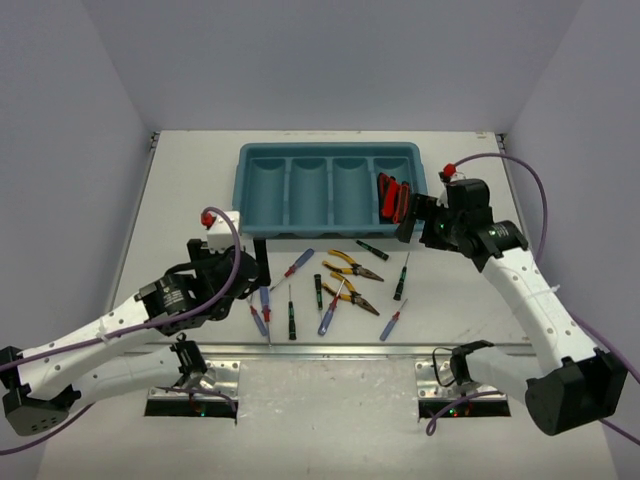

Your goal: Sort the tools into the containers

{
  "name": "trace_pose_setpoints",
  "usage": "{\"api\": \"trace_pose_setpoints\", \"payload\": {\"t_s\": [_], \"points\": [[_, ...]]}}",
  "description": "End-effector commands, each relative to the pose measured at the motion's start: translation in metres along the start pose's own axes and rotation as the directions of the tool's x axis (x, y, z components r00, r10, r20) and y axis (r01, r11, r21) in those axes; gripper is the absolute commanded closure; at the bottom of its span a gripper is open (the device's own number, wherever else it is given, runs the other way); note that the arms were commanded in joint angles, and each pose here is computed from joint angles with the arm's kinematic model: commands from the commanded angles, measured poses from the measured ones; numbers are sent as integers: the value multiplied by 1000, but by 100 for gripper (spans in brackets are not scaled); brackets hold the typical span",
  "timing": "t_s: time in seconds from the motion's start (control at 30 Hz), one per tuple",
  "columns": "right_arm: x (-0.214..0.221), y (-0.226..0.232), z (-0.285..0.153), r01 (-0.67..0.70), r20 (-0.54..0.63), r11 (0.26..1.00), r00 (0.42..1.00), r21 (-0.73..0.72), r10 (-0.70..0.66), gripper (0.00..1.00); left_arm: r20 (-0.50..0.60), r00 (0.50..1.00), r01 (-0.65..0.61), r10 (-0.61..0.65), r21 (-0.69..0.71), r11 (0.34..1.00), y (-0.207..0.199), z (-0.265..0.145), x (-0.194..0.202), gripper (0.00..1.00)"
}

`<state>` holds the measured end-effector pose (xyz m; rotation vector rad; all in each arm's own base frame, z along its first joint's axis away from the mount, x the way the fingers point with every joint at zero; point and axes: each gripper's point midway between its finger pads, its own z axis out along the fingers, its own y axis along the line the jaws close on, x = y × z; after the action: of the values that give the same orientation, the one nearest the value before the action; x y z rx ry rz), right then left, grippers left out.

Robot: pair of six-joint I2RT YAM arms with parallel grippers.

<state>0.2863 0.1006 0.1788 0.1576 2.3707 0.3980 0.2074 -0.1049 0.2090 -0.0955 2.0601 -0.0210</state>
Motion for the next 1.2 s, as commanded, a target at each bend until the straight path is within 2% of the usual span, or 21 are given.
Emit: {"api": "trace_pose_setpoints", "payload": {"t_s": [0.0, 0.1, 0.17, 0.23, 0.33, 0.53, 0.77, 0.93, 1.07, 1.17], "points": [[21, -20, 4, -90, -12, 992, 996, 87, 91, 1, 24, 999, 29, -30, 36, 999, -8, 2, -5, 0], [43, -33, 18, -135, -39, 982, 989, 130, 141, 4, 1, 1000, -9, 9, 36, 999, -13, 7, 3, 0], [49, -29, 24, -149, -52, 983, 987, 105, 155, 6, -8, 1000, -23, 23, 31, 999, -14, 9, 5, 0], [64, -28, 40, -153, -109, 982, 980, 111, 166, 21, -24, 999, -36, 36, -1, 999, -12, 13, 9, 0], [80, -26, 53, -140, -159, 980, 974, 144, 162, 30, -19, 999, -29, 29, -8, 1000, -10, 12, 8, 0], [101, -25, 74, -22, -215, 965, 973, 262, 80, 37, 3, 1000, 0, 0, 16, 1000, -9, 7, 2, 0], [129, -42, 96, 14, -291, 943, 953, 333, 89, 45, 10, 1000, 10, -10, 22, 1000, -8, 5, 0, 0], [143, -48, 106, 26, -329, 940, 940, 340, 93, 57, 9, 1000, 6, -6, 29, 1000, -9, 5, 0, 0], [157, -56, 113, 32, -359, 929, 927, 368, 110, 59, 11, 1000, 10, -10, 31, 999, -9, 4, -1, 0], [160, -55, 115, 20, -357, 930, 926, 368, 121, 67, 12, 1000, 12, -12, 33, 999, -9, 4, -1, 0]]}}
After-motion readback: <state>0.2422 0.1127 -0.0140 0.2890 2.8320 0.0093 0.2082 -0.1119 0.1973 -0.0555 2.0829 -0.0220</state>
